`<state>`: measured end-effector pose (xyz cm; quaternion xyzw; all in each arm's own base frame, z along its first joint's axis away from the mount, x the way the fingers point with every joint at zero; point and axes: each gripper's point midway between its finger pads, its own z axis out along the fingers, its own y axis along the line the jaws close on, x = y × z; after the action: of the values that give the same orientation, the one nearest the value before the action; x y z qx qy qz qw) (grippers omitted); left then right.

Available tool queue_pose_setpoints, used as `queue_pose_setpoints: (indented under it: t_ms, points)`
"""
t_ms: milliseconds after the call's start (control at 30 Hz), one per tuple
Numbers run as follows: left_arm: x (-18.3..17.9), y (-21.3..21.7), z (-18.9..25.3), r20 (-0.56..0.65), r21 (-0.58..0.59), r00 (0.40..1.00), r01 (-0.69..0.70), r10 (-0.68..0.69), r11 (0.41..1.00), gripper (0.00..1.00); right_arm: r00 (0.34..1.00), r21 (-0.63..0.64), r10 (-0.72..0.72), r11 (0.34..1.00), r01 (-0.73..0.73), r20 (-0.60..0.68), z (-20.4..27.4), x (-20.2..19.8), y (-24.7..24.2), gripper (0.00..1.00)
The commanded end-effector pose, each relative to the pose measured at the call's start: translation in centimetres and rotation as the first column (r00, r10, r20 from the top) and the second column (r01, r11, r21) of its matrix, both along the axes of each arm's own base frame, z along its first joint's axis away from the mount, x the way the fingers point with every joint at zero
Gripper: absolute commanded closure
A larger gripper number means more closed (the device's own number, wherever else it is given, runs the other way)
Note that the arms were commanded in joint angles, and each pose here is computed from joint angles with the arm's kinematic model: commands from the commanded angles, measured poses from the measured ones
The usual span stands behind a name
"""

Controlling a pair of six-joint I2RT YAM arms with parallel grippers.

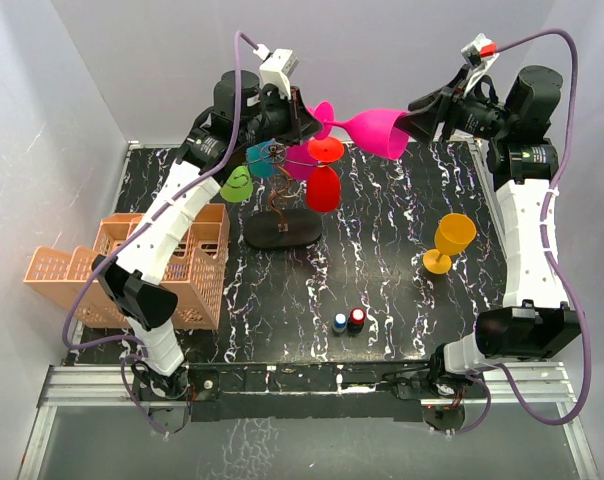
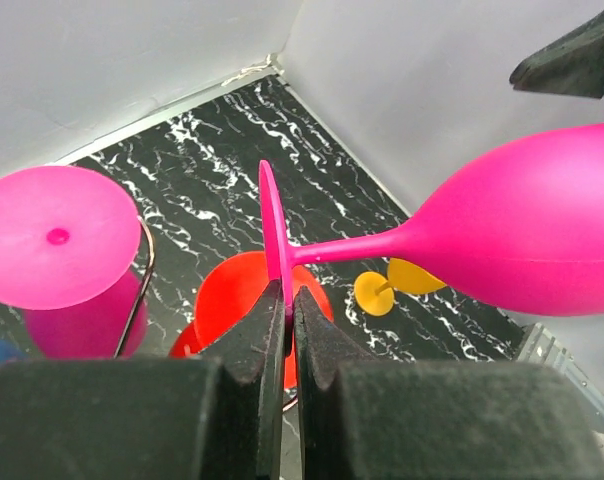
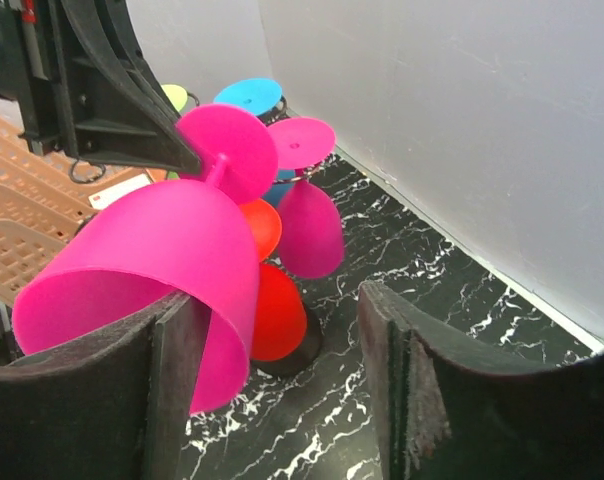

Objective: Place the wine glass upside down on the wine glass rack

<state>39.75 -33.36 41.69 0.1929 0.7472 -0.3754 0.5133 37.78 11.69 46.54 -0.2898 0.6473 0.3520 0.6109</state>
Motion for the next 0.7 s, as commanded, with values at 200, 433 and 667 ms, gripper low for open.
queue_pose_setpoints:
  t_ms: [200, 433, 667]
  points:
    - [-1.8, 6.0, 6.7, 0.3, 0.122, 0.952, -0.106, 0.065, 0.987, 1.0, 0.989, -0.065, -0.033, 0.997, 0.042, 0.143, 3.3, -2.2, -0.9, 0.13]
    - [-6.4, 7.7, 7.0, 0.441, 0.335, 0.881, 0.014, -0.17, 0.942, 1.0, 0.985, -0.082, -0.074, 0.993, 0.087, 0.156, 3.4, -2.5, -2.1, 0.1]
    - [-11.6, 10.4, 6.1, 0.479, 0.537, 0.79, 0.081, -0.383, 0.84, 1.0, 0.979, -0.07, -0.126, 0.988, 0.139, 0.159, 3.3, -2.5, -3.7, 0.1]
